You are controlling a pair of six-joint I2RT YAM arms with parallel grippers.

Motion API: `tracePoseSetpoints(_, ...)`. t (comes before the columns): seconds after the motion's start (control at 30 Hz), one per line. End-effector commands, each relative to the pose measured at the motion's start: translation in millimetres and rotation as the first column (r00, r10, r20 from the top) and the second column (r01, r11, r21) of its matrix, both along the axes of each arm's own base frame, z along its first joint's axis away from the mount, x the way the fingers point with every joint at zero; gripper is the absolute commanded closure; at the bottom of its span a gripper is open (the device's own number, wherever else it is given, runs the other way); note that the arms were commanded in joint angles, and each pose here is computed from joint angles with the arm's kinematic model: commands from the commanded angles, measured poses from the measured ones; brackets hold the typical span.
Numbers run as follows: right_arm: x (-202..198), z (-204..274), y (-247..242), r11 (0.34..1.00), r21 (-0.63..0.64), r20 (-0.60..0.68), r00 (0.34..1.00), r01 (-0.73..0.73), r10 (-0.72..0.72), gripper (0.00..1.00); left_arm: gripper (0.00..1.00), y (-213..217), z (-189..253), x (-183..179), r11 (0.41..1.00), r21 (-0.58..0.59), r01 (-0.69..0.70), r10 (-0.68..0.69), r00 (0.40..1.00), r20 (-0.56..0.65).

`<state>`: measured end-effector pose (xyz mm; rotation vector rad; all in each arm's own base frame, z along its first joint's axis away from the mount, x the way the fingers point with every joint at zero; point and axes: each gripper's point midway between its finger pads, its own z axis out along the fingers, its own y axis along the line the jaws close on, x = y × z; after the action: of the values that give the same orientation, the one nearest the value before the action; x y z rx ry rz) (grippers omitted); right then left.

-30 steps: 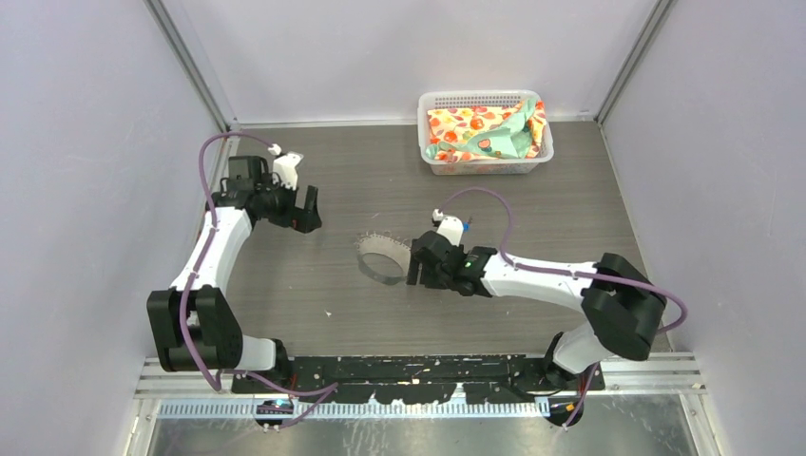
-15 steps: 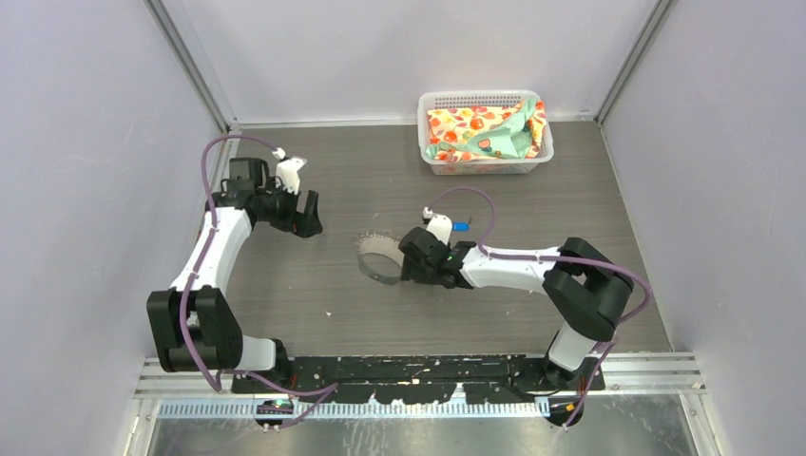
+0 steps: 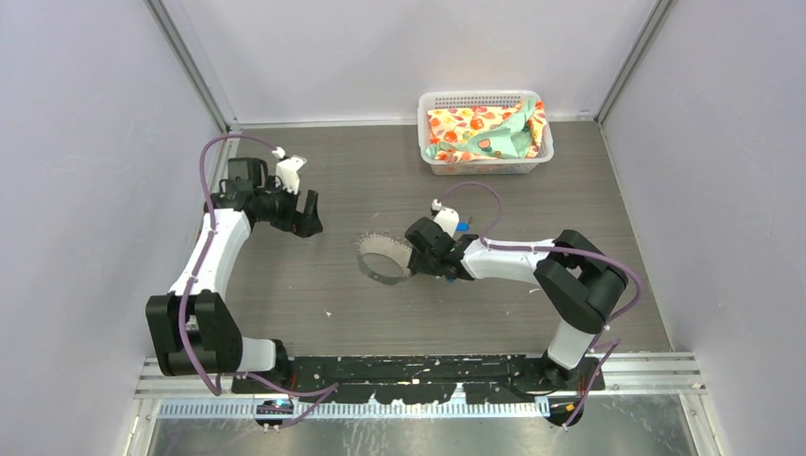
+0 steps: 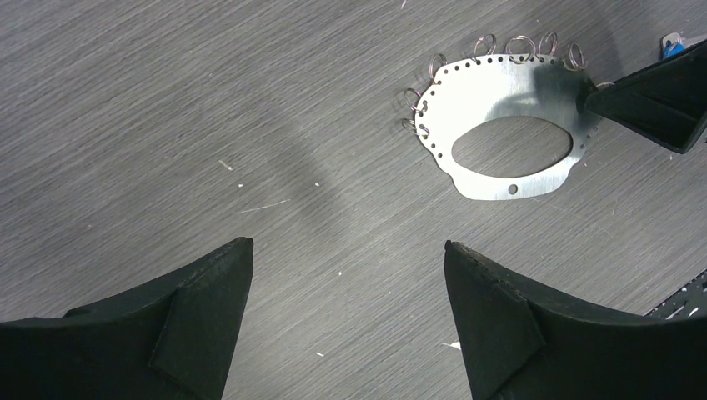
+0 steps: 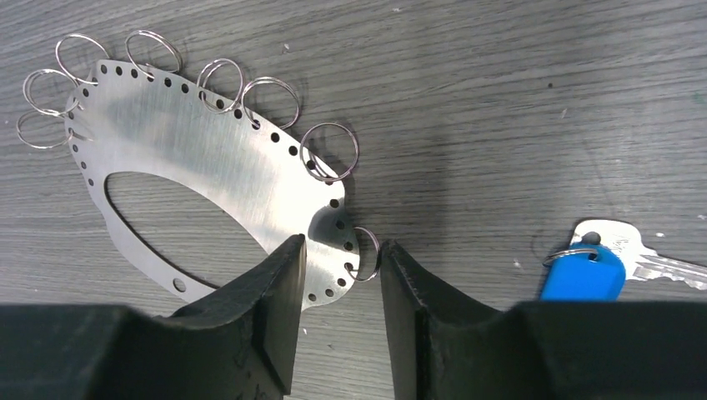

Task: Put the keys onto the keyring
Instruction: Pick up the keyring from the center of the board.

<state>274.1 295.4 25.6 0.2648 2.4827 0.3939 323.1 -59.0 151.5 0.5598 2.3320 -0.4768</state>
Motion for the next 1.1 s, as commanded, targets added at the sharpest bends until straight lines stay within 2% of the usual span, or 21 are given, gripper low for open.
tracePoseSetpoints(0.0, 8, 3, 8, 0.998, 0.046, 0.011, 0.999, 0.03, -0.031, 0.59, 0.15, -1, 18, 3, 1.0, 0.002, 0.025, -0.025, 0.998, 0.061)
tracePoseSetpoints(0.1, 9, 4, 5, 0.998, 0.045, 0.012, 0.999, 0.039, -0.04, 0.66, 0.15, -1, 18, 2, 1.0, 0.005, 0.027, -0.027, 0.998, 0.06)
tracePoseSetpoints(0.3, 17, 19, 1, 0.998, 0.041, 0.056, 0.998, 0.039, -0.042, 0.96, 0.18, -7, 21, 0, 0.999, 0.001, 0.045, -0.045, 0.997, 0.061)
tracePoseSetpoints(0.43, 28, 47, 7, 0.999, 0.018, 0.137, 0.99, -0.039, 0.036, 0.99, 0.2, -14, 31, -2, 0.997, -0.029, 0.072, -0.07, 0.995, 0.072)
tracePoseSetpoints(0.53, 37, 86, 21, 0.984, 0.0, 0.244, 0.954, -0.178, 0.173, 0.99, 0.22, -26, 47, -5, 0.989, -0.088, 0.115, -0.108, 0.991, 0.085)
tracePoseSetpoints(0.63, 41, 139, 33, 0.944, -0.05, 0.37, 0.872, -0.327, 0.322, 0.99, 0.18, -39, 72, -10, 0.973, -0.149, 0.177, -0.161, 0.981, 0.111)
tracePoseSetpoints(0.7, 41, 174, 39, 0.906, -0.09, 0.448, 0.796, -0.414, 0.408, 0.99, 0.07, -48, 92, -16, 0.954, -0.185, 0.235, -0.21, 0.967, 0.145)
tracePoseSetpoints(0.77, 37, 206, 45, 0.863, -0.126, 0.514, 0.712, -0.489, 0.478, 0.99, 0.0, -55, 113, -25, 0.933, -0.202, 0.297, -0.262, 0.948, 0.181)
tracePoseSetpoints(0.93, 13, 271, 64, 0.732, -0.174, 0.661, 0.473, -0.658, 0.582, 0.99, 0.0, -68, 161, -54, 0.873, -0.202, 0.443, -0.38, 0.879, 0.287)
tracePoseSetpoints(1.07, -7, 300, 74, 0.646, -0.174, 0.715, 0.356, -0.743, 0.602, 0.99, 0.02, -82, 181, -78, 0.815, -0.21, 0.539, -0.447, 0.817, 0.363)
